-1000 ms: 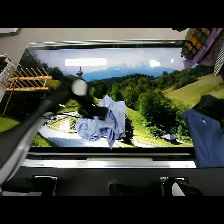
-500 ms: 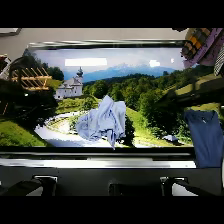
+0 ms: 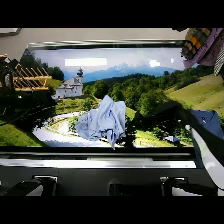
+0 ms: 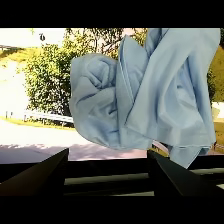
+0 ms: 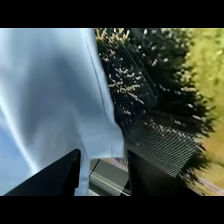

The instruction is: Fold the clothes and pants, and hang the long-sleeved shirts on hangers.

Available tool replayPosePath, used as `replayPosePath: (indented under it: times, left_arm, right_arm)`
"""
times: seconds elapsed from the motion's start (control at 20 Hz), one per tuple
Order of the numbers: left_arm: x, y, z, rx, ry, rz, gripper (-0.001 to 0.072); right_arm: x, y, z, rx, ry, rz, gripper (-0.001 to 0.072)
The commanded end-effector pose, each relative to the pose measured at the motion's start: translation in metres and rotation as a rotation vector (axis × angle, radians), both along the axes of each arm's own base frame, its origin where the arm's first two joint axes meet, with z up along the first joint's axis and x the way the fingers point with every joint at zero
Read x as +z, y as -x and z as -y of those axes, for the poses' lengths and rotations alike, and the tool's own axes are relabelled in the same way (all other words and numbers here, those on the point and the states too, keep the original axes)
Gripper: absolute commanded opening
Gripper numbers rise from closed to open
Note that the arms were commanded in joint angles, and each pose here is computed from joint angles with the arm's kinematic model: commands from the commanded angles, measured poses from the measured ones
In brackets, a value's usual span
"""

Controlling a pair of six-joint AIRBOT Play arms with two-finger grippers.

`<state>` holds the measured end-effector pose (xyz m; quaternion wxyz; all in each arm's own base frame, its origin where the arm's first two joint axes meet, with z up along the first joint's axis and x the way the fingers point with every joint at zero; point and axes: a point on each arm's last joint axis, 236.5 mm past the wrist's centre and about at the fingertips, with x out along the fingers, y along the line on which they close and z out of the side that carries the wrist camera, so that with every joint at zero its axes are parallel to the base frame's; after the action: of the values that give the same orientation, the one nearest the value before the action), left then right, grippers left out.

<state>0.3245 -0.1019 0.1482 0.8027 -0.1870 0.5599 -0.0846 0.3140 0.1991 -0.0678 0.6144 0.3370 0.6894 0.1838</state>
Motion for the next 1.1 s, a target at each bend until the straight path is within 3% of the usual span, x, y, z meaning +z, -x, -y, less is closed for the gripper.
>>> replayPosePath:
  times: [0.0,0.35,0.45,0.5,0.55,0.75,1.05]
  left_arm:
    - [0.003,-0.006,0.002,0.008,0.016,0.029,0.0538]
    - [-0.001,-0.004,-0.019,0.050,0.008,-0.005,0.0538]
    - [-0.008,-0.005,-0.029,0.070,0.030,-0.019,0.0538]
    - [-0.014,-0.005,-0.031,0.074,0.058,-0.029,0.0538]
    - [-0.023,-0.004,-0.031,0.072,0.101,-0.043,0.0538]
    - [-0.080,-0.001,-0.030,0.090,0.216,-0.090,0.0537]
    - [-0.180,0.011,0.011,0.069,0.365,-0.195,0.0537]
  right_arm:
    - [-0.027,0.011,-0.027,0.002,0.038,-0.039,0.0358]
    - [-0.045,0.014,-0.051,-0.006,0.079,-0.029,0.0325]
    - [-0.045,0.013,-0.051,-0.005,0.082,-0.025,0.0129]
    - [-0.045,0.014,-0.051,0.003,0.081,-0.020,0.0055]
    - [-0.044,0.014,-0.051,0.008,0.080,-0.018,0.0030]
    - [-0.021,0.015,-0.047,0.025,0.075,0.020,0.0029]
    - [0.027,0.028,-0.012,0.038,0.194,0.087,0.0029]
